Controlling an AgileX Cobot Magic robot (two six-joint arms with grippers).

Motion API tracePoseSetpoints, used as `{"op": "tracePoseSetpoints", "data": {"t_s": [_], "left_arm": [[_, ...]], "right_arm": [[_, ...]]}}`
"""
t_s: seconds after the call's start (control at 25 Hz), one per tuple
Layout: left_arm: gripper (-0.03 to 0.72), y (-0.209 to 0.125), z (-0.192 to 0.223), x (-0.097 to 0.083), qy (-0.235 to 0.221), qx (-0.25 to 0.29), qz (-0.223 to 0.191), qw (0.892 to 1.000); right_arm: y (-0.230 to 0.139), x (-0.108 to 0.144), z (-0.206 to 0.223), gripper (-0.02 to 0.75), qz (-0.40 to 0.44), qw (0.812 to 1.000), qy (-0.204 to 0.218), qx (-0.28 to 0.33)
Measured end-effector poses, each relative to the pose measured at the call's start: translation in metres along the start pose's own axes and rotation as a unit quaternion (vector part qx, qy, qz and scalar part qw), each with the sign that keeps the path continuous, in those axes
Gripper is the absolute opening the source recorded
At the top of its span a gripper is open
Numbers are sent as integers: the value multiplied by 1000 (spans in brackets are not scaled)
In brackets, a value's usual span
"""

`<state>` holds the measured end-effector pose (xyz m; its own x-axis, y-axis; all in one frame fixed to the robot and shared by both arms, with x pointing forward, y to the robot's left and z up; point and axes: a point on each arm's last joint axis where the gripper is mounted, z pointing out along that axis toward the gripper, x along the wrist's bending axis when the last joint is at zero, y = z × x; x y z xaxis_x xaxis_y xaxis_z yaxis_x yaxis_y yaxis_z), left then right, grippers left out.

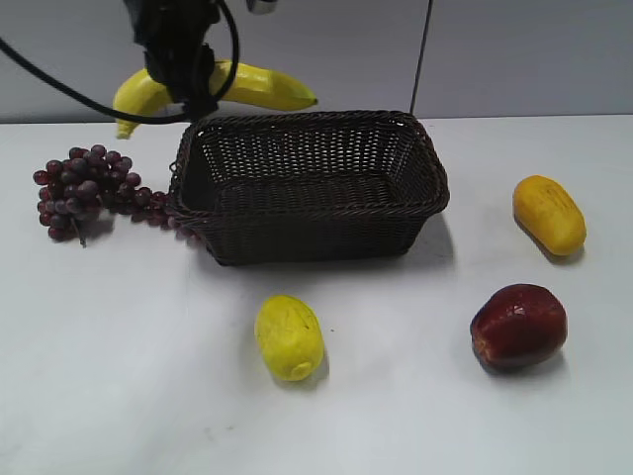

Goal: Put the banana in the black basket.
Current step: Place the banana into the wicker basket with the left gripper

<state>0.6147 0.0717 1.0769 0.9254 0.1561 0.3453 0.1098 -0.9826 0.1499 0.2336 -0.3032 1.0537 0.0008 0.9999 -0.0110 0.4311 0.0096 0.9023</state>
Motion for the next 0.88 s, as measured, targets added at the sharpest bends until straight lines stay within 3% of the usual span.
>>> {"op": "tracePoseSetpoints", "data": {"t_s": [0.24,0.56,0.68,0.88], "left_arm": [[310,31,39,-1,3,-17,9,1000],[310,45,101,2,29,-42,18,999],[310,50,111,5,52,-63,32,996],[310,51,130,3,51,-62,39,996]], "right_arm": [[0,0,0,551,0,1000,0,0],[0,0,0,551,0,1000,0,0],[0,0,0,551,0,1000,0,0],[0,0,0,551,0,1000,0,0]]}}
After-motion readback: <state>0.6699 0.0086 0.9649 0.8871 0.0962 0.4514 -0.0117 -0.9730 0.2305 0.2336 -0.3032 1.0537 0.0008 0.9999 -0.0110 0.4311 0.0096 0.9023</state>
